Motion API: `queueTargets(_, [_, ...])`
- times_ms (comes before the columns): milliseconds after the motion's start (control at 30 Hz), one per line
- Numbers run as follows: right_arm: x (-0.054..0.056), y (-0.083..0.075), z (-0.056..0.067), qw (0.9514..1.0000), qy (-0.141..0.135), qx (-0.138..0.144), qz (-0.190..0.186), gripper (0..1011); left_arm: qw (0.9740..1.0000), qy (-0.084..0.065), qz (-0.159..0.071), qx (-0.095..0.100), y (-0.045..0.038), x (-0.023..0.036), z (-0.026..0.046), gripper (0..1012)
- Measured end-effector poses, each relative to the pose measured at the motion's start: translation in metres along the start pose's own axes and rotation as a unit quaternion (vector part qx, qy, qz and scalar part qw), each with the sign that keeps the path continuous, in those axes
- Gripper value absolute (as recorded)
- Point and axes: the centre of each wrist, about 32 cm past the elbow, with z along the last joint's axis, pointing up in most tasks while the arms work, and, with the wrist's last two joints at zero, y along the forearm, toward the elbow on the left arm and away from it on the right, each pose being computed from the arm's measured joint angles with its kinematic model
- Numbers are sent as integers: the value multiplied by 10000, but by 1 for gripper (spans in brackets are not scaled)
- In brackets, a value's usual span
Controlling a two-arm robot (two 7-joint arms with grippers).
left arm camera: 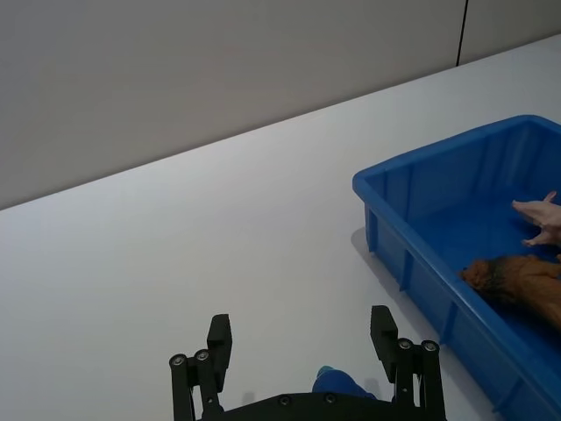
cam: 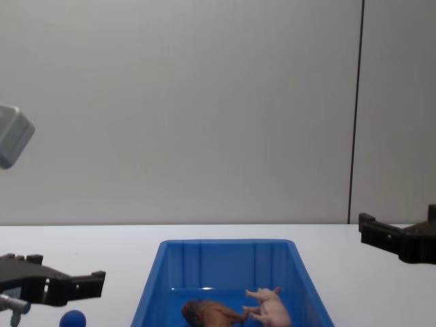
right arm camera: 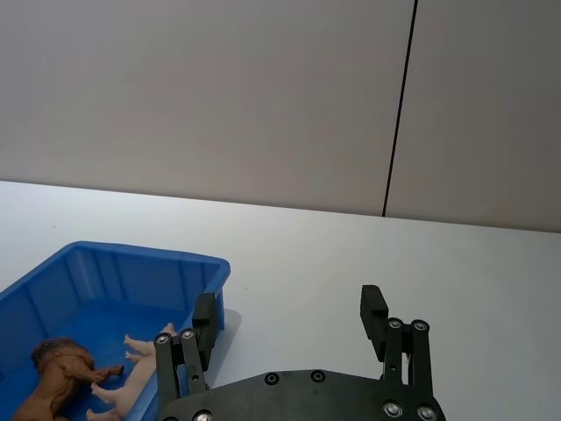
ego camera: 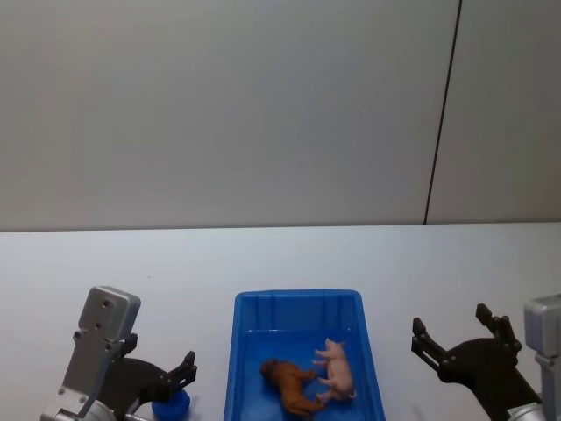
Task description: Pick up the two dolls from the table and place them into the box.
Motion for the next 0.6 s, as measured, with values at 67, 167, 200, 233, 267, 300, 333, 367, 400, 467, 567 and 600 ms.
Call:
queueTargets(67, [0, 0, 0, 10000, 0, 0, 0, 1001, 10000, 21, -30, 27, -13, 9, -15, 1001])
queueTargets(167, [0, 0, 0, 10000, 0, 0, 0, 1001, 9999, 65, -74, 83, -40, 28, -47, 1001])
queueTargets(200, [0, 0, 0, 10000, 0, 0, 0, 1001, 9999, 89, -98, 106, -52, 35, -61, 1001])
queueTargets(233, [0, 0, 0, 10000, 0, 0, 0, 1001, 9998, 103, -106, 122, -60, 40, -70, 1001])
queueTargets(267, [0, 0, 0, 10000, -1, 0, 0, 1001, 9998, 114, -121, 129, -63, 43, -75, 1001])
queueTargets(300, [0, 0, 0, 10000, 0, 0, 0, 1001, 9997, 138, -142, 157, -77, 51, -92, 1001])
queueTargets(333, [0, 0, 0, 10000, 0, 0, 0, 1001, 9997, 138, -142, 157, -77, 51, -92, 1001])
queueTargets(367, [0, 0, 0, 10000, 0, 0, 0, 1001, 9996, 165, -171, 182, -89, 59, -109, 1001])
queueTargets(400, [0, 0, 0, 10000, 0, 0, 0, 1001, 9995, 177, -183, 191, -94, 62, -115, 1001])
queueTargets(467, [0, 0, 0, 10000, 0, 0, 0, 1001, 9993, 213, -218, 222, -108, 69, -134, 1001])
queueTargets(567, [0, 0, 0, 10000, 0, 0, 0, 1001, 9990, 258, -254, 261, -125, 77, -159, 1001])
queueTargets(600, [0, 0, 0, 10000, 0, 0, 0, 1001, 9989, 267, -262, 269, -128, 79, -163, 1001])
